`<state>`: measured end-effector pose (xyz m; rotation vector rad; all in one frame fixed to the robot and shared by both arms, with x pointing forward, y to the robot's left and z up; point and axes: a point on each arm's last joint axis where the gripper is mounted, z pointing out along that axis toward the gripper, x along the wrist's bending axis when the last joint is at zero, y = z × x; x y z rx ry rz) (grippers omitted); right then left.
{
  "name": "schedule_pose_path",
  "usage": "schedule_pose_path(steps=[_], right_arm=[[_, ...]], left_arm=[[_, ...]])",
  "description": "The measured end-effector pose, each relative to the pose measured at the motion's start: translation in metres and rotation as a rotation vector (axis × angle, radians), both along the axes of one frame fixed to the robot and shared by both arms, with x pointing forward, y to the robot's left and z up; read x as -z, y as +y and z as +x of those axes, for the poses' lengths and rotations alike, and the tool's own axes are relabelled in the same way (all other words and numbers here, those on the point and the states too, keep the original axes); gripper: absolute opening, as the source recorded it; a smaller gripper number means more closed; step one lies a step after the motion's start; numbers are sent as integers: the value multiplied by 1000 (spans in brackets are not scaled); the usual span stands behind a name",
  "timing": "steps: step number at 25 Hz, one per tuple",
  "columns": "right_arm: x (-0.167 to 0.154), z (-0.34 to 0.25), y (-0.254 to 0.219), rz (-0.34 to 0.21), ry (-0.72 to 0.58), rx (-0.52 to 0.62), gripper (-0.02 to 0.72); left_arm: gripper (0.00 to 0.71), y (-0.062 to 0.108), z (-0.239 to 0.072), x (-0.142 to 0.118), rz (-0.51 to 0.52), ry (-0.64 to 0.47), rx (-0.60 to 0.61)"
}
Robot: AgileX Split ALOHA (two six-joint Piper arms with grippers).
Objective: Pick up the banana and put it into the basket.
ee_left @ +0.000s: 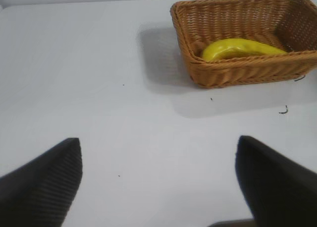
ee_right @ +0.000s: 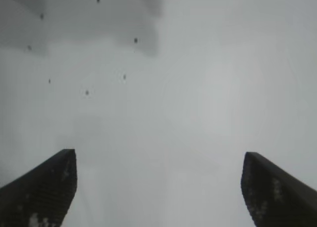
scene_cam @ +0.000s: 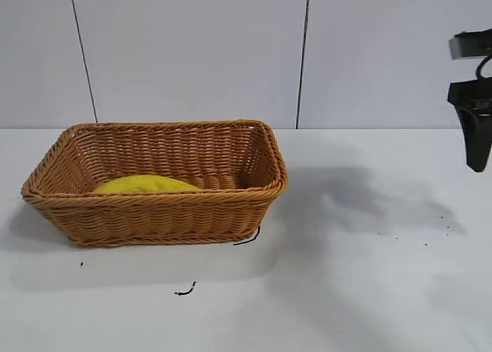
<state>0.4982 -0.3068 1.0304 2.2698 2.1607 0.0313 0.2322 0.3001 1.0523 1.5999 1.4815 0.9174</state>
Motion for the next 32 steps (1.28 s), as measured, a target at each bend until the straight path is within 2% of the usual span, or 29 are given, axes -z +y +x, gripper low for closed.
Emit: schedule_pose_path(steps=[5,9,15,18,25,32], right_arm=[[-21,-67,3,4,-114,2,617],[-31,-122,5,-1,-259,1,617],[-40,-195,7,-19,-665,-9,617],[-34,-219,8,-26,-846,-8,617],[-23,-248,9,-32,-1009,-8,617],[-24,-260,10,-36,-1091,-8,617]], left_arm=[[634,0,0,0,0,0,0],[634,0,0,0,0,0,0],[634,0,0,0,0,0,0],[634,0,0,0,0,0,0],[634,0,0,0,0,0,0],[634,0,0,0,0,0,0]])
